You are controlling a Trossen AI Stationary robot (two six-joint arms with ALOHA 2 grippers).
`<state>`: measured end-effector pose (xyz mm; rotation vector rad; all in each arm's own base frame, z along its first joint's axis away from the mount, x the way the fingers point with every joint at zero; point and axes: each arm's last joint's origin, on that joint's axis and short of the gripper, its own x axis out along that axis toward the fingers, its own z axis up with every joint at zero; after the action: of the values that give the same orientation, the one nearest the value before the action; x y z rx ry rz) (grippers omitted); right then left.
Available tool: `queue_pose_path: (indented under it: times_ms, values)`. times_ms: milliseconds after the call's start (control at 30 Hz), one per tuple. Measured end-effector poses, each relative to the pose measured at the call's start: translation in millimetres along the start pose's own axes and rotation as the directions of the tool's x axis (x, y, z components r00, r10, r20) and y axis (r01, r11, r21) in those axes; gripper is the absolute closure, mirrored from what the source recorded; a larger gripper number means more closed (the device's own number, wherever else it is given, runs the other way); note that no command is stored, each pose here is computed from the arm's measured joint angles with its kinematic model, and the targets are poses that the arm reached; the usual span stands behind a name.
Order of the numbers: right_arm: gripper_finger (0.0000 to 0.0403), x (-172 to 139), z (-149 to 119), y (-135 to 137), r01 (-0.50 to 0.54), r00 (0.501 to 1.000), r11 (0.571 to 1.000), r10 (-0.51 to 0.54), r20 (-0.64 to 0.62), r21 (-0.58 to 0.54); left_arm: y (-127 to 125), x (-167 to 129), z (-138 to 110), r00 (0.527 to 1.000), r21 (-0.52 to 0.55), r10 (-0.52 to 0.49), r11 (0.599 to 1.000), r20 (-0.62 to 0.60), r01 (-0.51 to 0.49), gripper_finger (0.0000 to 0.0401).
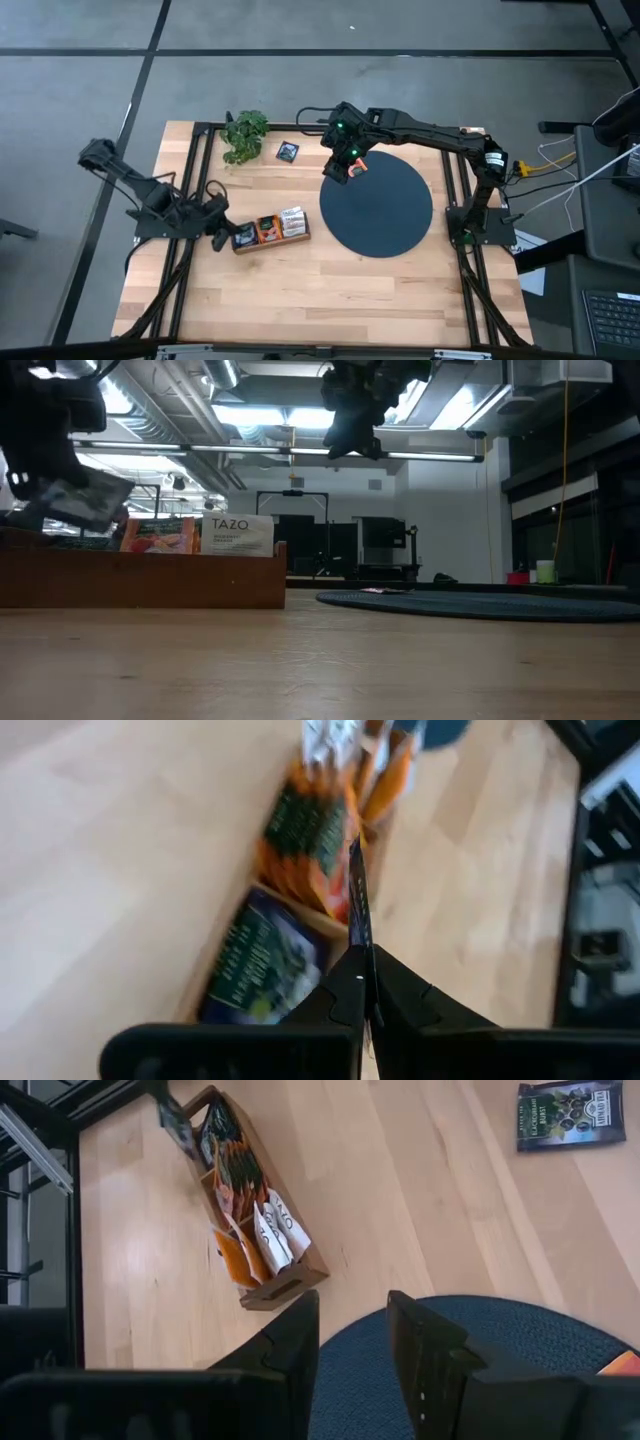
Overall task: Pick & Place Tea
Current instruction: Put the purple tea bag into the left section of the wooden organizer
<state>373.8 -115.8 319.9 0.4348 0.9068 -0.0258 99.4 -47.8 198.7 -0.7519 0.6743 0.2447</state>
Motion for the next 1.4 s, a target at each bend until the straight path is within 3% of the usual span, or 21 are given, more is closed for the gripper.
queue_pose_path:
  times_ms: [500, 733, 1267, 1400]
  values:
    - [0.0281, 0.0, 0.0, -0.3, 0.0, 1.0, 1.0, 0.0, 0.0, -0.025, 18.4, 18.3, -18.7, 0.997, 0.035, 0.061, 0.997, 0.053, -0.063, 0.0398]
    - [0.0281, 0.1, -0.1, -0.4, 0.001, 1.0, 0.999, -0.001, 0.0, -0.045, 18.2, 18.3, -22.1, 0.998, 0.029, 0.029, 0.999, -0.056, -0.028, 0.0392]
    - [0.0281, -0.5, 0.0, -2.0, 0.005, 1.0, 0.999, -0.005, 0.001, -0.051, 16.4, 16.0, -20.9, 0.997, -0.092, 0.018, 0.995, -0.08, -0.025, 0.0312]
    - [0.0281, -2.1, -3.5, -7.7, 0.058, 0.998, 0.998, -0.059, -0.033, -0.041, 4.3, 6.4, -9.8, 1.0, -0.077, -0.016, 0.997, -0.014, 0.015, 0.0306]
